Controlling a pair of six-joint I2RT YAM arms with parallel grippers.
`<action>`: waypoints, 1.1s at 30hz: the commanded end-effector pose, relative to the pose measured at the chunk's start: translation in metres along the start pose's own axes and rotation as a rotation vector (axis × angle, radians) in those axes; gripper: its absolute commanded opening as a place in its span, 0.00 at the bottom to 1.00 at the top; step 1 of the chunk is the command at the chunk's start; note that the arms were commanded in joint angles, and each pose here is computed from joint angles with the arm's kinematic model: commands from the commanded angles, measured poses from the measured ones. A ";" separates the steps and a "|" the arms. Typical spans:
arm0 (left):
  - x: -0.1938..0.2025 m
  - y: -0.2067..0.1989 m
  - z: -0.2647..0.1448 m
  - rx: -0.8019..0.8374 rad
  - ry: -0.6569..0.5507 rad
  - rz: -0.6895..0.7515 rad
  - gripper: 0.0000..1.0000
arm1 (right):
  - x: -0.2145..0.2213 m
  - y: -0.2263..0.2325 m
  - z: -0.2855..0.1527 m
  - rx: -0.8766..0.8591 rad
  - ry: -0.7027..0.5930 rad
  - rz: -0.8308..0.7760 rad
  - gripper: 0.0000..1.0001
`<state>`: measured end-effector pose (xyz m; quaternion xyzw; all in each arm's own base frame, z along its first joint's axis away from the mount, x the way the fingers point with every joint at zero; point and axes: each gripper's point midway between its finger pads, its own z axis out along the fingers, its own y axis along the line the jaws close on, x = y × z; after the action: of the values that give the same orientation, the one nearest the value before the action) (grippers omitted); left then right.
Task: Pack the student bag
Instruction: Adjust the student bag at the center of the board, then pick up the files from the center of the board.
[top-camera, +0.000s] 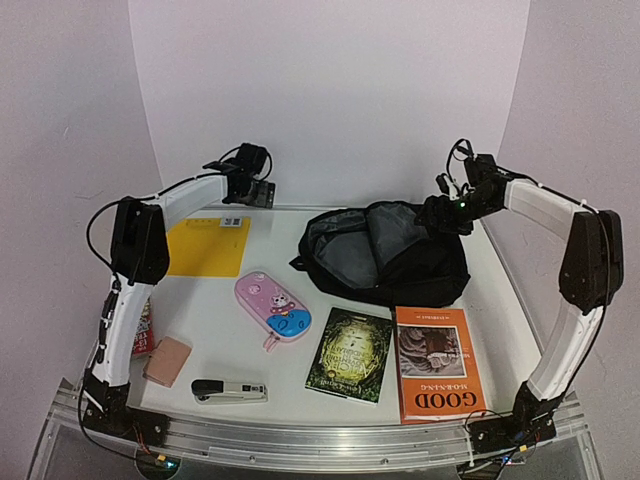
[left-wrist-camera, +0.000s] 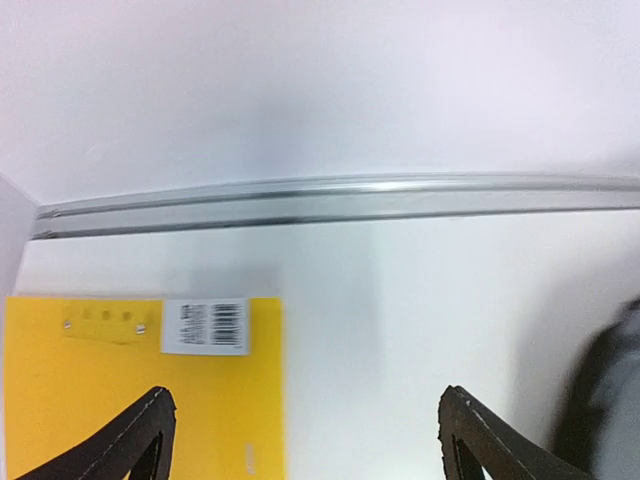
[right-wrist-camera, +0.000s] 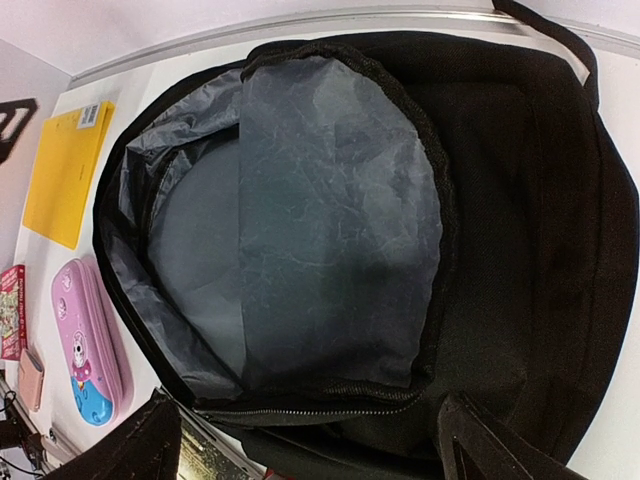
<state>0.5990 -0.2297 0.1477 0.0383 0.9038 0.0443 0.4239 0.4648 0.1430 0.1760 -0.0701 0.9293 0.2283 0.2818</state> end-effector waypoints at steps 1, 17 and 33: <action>0.028 0.022 0.020 -0.211 0.057 0.155 0.89 | -0.006 0.007 -0.016 -0.007 -0.040 -0.009 0.89; 0.060 0.016 0.072 -0.253 0.087 0.289 0.84 | -0.006 0.003 -0.010 0.006 -0.030 0.005 0.88; 0.082 0.030 0.100 -0.400 0.099 0.465 0.68 | -0.004 0.000 -0.002 0.001 -0.014 0.025 0.87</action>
<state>0.6208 -0.1951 0.0371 0.1360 0.8778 0.2729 0.3694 0.4626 0.1425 0.1740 -0.0603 0.9309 0.2304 0.2770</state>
